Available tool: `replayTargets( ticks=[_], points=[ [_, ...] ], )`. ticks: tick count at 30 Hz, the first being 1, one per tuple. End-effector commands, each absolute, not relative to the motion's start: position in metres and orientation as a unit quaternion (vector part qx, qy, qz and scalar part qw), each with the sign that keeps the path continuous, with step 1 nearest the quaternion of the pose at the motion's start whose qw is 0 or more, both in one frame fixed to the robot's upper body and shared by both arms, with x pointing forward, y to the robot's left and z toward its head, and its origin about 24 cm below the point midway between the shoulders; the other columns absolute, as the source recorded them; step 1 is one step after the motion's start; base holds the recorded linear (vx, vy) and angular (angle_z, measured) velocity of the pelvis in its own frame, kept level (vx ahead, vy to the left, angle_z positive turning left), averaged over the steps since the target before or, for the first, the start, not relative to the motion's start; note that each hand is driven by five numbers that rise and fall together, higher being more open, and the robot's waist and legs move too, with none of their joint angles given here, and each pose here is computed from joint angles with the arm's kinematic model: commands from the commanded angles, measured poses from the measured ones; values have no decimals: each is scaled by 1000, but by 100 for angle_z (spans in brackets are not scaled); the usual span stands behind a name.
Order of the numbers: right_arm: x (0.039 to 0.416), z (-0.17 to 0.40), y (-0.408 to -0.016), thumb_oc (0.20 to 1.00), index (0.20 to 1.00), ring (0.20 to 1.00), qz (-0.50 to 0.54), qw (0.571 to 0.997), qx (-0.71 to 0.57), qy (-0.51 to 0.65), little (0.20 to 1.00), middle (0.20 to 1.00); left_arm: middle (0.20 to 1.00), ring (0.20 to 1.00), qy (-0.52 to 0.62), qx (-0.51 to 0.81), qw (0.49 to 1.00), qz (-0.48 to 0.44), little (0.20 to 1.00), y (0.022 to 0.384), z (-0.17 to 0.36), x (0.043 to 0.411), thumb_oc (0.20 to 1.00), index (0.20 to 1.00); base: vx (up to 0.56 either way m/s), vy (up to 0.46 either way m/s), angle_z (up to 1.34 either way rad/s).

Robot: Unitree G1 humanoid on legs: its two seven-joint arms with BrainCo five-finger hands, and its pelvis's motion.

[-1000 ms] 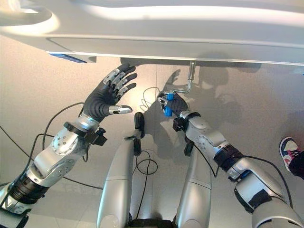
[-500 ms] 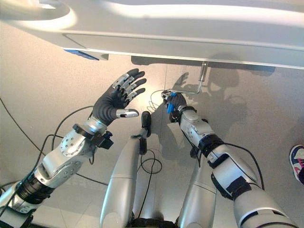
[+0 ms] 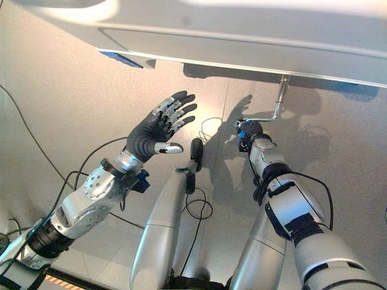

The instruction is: Raise the hospital bed

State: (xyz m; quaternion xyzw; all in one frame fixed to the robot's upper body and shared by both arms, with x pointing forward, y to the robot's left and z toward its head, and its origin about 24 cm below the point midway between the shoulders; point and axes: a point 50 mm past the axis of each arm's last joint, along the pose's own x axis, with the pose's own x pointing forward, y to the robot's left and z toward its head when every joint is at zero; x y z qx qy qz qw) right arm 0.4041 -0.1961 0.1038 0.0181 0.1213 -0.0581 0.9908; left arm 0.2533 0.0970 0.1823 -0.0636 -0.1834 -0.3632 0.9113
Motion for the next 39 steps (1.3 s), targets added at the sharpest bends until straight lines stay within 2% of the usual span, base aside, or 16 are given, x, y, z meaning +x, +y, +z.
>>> replayTargets(
  ticks=[1,4,5,15,25,30,32,37,38,39],
  points=[
    [389,104,-263,200,200,200,-148,981,-11,125,200,200,1000,1000,-250,-130,869,-407,1000,82,204,233,1000,1000,0,0,0],
    [388,107,-271,200,200,200,-159,979,-14,124,200,200,1000,1000,-249,-133,868,-409,1000,81,204,233,1000,1000,0,0,0],
    [379,106,-293,200,200,200,-193,973,-12,127,200,200,1000,1000,-242,-134,869,-410,1000,80,200,233,1000,1000,0,0,0],
    [342,105,-360,200,200,200,-293,949,27,112,200,200,1000,1000,-240,-131,869,-413,1000,82,198,232,1000,1000,4,-15,-2],
    [316,114,-397,200,200,200,-339,936,41,83,200,200,1000,1000,-244,-123,873,-403,1000,90,199,234,1000,1000,0,-23,-4],
    [326,128,-380,200,200,200,-290,954,78,1,200,200,1000,1000,-252,-129,878,-386,1000,98,201,234,1000,1000,-4,-37,-9],
    [330,143,-350,200,200,200,-218,969,88,-78,200,200,1000,1000,-262,-127,886,-361,1000,106,203,236,1000,1000,-24,-37,-10],
    [319,162,-310,200,200,200,-130,970,113,-174,200,200,1000,1000,-272,-123,893,-338,1000,115,206,238,1000,1000,-43,-31,-14],
    [313,174,-290,200,200,200,-80,966,123,-211,200,200,1000,1000,-278,-120,894,-330,1000,119,208,239,1000,1000,-58,-5,-14],
    [312,173,-289,200,200,200,-80,967,123,-210,200,200,1000,1000,-278,-120,894,-330,1000,119,208,238,1000,1000,-53,5,-14]
  ],
)
